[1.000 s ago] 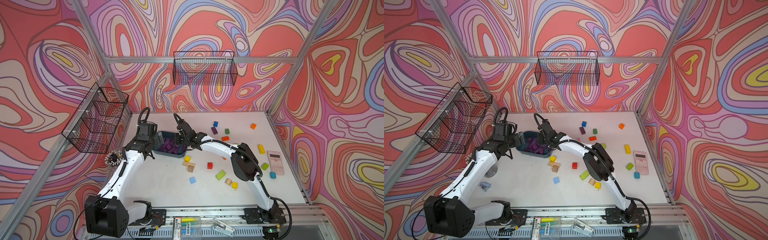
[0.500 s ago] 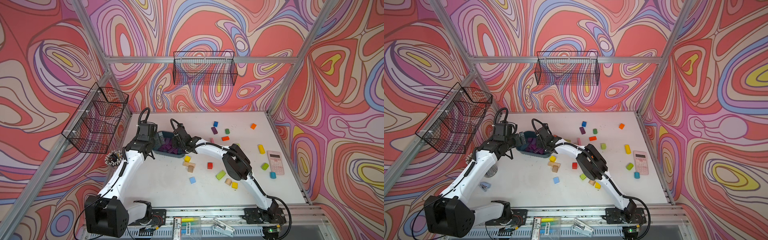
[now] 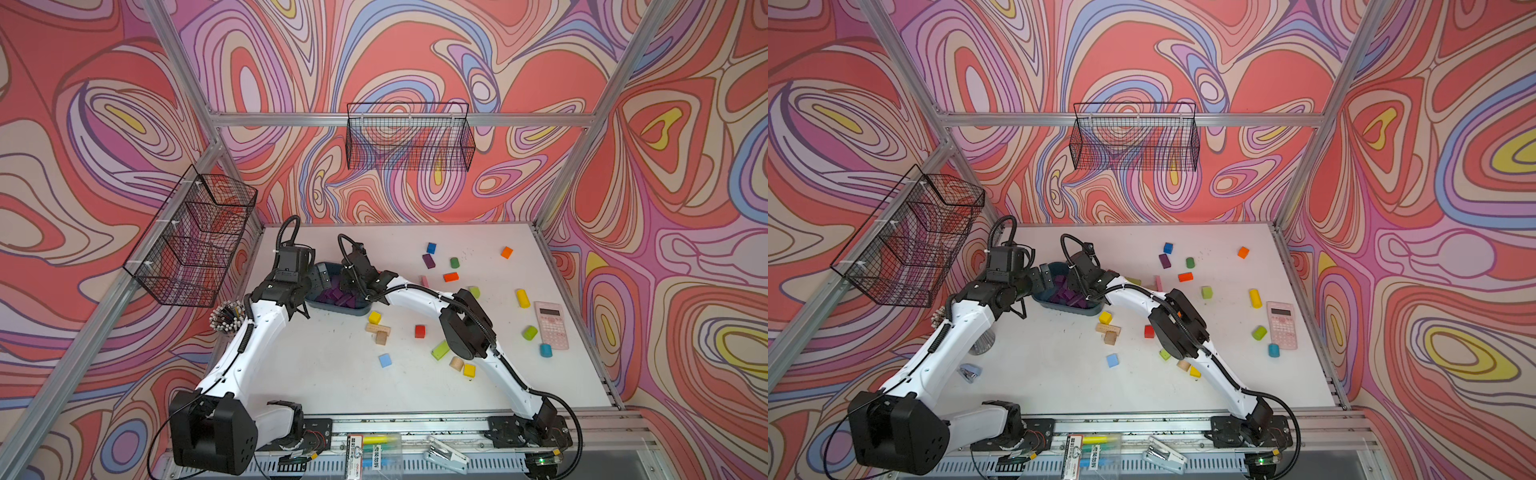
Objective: Pick purple bricks into the storage bin
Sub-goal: Place the building block in the storage box.
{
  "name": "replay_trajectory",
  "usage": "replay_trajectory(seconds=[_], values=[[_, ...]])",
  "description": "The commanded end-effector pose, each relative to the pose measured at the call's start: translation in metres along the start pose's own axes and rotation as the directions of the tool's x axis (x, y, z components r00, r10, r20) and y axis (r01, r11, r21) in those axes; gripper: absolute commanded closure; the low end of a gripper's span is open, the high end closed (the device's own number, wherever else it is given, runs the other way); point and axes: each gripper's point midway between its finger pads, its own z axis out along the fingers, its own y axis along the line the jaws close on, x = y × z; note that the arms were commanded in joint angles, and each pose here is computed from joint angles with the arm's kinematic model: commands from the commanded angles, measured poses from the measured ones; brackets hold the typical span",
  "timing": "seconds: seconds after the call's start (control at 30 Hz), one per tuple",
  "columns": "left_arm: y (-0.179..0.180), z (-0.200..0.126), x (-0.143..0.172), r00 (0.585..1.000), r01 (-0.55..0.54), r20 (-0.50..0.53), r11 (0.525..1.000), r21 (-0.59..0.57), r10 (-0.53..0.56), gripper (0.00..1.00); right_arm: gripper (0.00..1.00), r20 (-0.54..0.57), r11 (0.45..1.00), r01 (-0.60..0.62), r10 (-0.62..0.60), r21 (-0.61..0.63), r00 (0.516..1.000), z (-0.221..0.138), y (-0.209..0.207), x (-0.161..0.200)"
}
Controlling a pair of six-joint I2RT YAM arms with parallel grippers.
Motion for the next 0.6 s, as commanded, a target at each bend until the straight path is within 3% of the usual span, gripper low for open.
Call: replay_trajectory(seconds=[0.0,0.17,0.57], values=[[0.004,-0.003,0.004,1.000,0.021,-0.006,1.000,-0.004,-0.021,0.00,0.58,0.010,1.000,-0.012,0.012,-0.007,1.000,0.001,0.004,-0.002],[0.005,-0.004,0.003,1.000,0.019,0.000,1.000,-0.009,-0.019,0.00,0.50,0.033,0.999,-0.011,0.012,-0.032,0.999,-0.009,0.015,-0.016],[0.009,-0.009,0.000,0.999,0.027,0.025,0.999,-0.020,-0.027,0.00,0.43,0.151,1.000,0.009,-0.005,-0.025,0.988,-0.056,0.028,-0.070]])
